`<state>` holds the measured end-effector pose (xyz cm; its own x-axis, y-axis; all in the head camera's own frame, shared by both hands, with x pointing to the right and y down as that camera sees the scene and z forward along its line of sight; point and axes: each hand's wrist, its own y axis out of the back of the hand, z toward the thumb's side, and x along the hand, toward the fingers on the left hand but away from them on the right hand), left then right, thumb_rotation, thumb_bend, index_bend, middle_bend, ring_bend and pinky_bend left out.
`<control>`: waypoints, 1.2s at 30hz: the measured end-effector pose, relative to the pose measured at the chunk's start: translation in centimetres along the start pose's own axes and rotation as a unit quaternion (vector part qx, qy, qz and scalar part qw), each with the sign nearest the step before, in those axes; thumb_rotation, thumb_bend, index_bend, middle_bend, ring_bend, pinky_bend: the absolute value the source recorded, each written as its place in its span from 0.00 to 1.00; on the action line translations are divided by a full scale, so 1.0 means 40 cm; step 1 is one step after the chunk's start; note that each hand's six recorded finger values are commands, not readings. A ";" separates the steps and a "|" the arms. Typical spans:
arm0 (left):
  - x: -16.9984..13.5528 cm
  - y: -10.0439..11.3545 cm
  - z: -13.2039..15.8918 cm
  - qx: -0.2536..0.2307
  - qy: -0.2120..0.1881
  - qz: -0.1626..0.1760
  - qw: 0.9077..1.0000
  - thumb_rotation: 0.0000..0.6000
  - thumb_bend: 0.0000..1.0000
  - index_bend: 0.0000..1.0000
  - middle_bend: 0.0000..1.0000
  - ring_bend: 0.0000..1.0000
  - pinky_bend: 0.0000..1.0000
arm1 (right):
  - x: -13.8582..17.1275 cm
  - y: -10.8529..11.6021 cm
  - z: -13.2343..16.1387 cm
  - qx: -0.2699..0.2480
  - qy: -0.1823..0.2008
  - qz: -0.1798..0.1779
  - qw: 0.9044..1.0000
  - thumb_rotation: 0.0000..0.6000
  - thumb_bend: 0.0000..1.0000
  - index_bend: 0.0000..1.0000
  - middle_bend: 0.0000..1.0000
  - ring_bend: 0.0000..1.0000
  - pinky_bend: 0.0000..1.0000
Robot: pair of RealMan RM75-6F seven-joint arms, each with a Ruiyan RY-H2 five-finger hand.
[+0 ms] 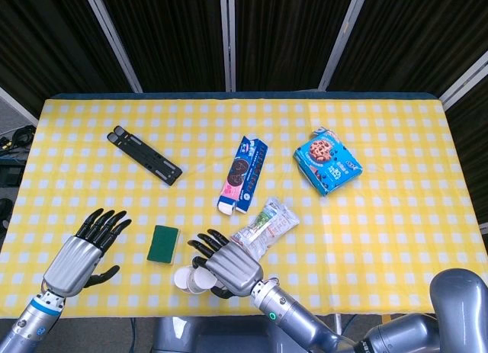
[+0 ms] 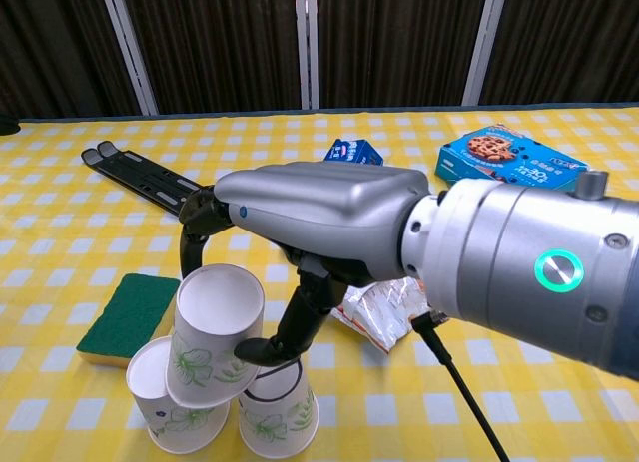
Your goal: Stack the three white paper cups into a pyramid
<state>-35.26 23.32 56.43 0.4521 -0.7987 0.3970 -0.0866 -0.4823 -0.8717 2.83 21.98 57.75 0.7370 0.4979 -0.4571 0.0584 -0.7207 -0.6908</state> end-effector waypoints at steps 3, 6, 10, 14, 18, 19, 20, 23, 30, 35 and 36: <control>-0.001 0.000 0.000 0.000 0.000 0.000 1.000 1.00 0.22 0.04 0.00 0.00 0.00 | 0.001 0.001 0.002 0.002 -0.001 0.000 1.000 1.00 0.17 0.32 0.05 0.00 0.00; 0.000 0.000 0.002 0.001 -0.001 -0.001 1.000 1.00 0.22 0.04 0.00 0.00 0.00 | 0.003 0.004 0.005 0.007 -0.002 -0.001 1.000 1.00 0.16 0.29 0.03 0.00 0.00; 0.000 0.000 0.002 0.001 -0.001 0.000 1.000 1.00 0.22 0.04 0.00 0.00 0.00 | 0.007 0.013 0.011 0.017 -0.005 -0.001 1.000 1.00 0.15 0.26 0.02 0.00 0.00; -0.001 0.001 0.002 0.001 -0.001 0.000 1.000 1.00 0.22 0.04 0.00 0.00 0.00 | 0.011 0.023 0.016 0.027 -0.007 -0.003 1.000 1.00 0.15 0.25 0.01 0.00 0.00; -0.002 0.002 0.002 0.000 -0.002 0.000 1.000 1.00 0.22 0.04 0.00 0.00 0.00 | 0.016 0.038 0.018 0.039 -0.013 -0.008 0.999 1.00 0.15 0.25 0.00 0.00 0.00; -0.003 0.002 0.002 0.000 -0.001 0.001 1.000 1.00 0.22 0.04 0.00 0.00 0.00 | 0.018 0.043 0.017 0.041 -0.016 -0.010 0.999 1.00 0.15 0.25 0.00 0.00 0.00; -0.003 0.002 0.002 0.000 -0.001 0.001 1.000 1.00 0.22 0.04 0.00 0.00 0.00 | 0.019 0.047 0.015 0.043 -0.018 -0.012 0.999 1.00 0.15 0.25 0.00 0.00 0.00; -0.005 0.005 0.001 0.000 -0.001 0.003 1.000 1.00 0.22 0.04 0.00 0.00 0.00 | 0.024 0.061 0.000 0.059 -0.030 -0.021 0.998 1.00 0.15 0.24 0.00 0.00 0.00; -0.009 0.010 0.000 -0.001 0.001 0.008 1.000 1.00 0.22 0.04 0.00 0.00 0.00 | 0.072 0.123 -0.088 0.108 -0.090 -0.058 0.988 1.00 0.15 0.22 0.00 0.00 0.00; -0.010 0.011 0.001 0.002 0.001 0.009 1.000 1.00 0.22 0.04 0.00 0.00 0.00 | 0.144 0.178 -0.182 0.129 -0.146 -0.095 0.976 1.00 0.15 0.17 0.00 0.00 0.00; -0.010 0.011 0.001 0.002 0.001 0.009 1.000 1.00 0.22 0.04 0.00 0.00 0.00 | 0.159 0.186 -0.200 0.129 -0.156 -0.101 0.974 1.00 0.15 0.16 0.00 0.00 0.00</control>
<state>-35.45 23.44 55.87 0.4481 -0.8083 0.3820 -0.0919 -0.4666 -0.8797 13.34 15.92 54.19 0.4851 0.7684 -0.4174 -0.0194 -0.4678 -0.8836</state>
